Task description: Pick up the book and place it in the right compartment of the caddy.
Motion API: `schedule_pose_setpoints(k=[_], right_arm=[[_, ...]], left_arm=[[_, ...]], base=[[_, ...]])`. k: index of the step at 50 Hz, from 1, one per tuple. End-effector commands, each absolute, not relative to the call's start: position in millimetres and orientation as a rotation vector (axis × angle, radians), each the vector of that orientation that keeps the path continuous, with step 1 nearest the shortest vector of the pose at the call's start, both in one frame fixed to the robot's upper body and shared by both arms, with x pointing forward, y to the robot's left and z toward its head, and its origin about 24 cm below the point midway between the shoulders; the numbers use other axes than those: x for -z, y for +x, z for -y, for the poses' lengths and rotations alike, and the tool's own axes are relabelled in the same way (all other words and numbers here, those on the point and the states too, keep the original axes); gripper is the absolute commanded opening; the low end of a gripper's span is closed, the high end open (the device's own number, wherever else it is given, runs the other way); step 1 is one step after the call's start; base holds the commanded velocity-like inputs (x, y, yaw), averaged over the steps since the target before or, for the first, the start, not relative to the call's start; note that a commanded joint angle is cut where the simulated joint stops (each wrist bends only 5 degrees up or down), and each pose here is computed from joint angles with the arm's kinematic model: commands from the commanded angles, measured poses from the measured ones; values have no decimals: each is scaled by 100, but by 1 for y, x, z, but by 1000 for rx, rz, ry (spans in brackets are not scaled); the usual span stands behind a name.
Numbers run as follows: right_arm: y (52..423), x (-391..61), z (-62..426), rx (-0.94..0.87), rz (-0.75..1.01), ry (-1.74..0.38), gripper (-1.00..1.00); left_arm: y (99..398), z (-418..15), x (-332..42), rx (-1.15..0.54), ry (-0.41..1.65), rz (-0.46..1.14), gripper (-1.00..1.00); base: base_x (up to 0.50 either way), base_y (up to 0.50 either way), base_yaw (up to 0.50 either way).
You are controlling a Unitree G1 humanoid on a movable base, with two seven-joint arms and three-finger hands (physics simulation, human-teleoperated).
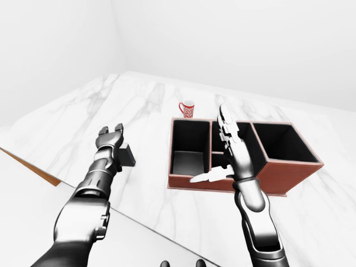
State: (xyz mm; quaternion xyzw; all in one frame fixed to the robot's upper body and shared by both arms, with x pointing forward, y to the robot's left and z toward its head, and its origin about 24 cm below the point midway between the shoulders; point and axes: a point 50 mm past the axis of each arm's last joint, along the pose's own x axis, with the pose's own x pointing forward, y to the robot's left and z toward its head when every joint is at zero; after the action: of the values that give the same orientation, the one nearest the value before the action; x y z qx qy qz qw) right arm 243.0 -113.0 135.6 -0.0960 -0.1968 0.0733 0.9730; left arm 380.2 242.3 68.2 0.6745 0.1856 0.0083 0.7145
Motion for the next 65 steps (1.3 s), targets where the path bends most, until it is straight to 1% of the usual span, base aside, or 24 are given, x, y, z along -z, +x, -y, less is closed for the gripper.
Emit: schedule_pose_setpoints(k=[1,18,38,47,65], right_arm=[[243,-136,114,-146,400,-190,100],[244,-139,112,-153,403,-188,100],[244,-136,112,-156,398,-189,100],[243,-134,113,-156,395,-188,100],[243,-134,111,-161,395,-188,100]], left_arm=[[379,-238,-63,-13,1502,-416,100],[381,-239,-67,-22,1536,-408,100],[379,-239,-63,-47,1507,-404,100],[374,-242,-54,-46,1482,-430,100],[365,-233,-34,-1,1502,-443,100]], base=[[0,0,0],[0,0,0],[0,0,0],[0,0,0],[0,0,0]])
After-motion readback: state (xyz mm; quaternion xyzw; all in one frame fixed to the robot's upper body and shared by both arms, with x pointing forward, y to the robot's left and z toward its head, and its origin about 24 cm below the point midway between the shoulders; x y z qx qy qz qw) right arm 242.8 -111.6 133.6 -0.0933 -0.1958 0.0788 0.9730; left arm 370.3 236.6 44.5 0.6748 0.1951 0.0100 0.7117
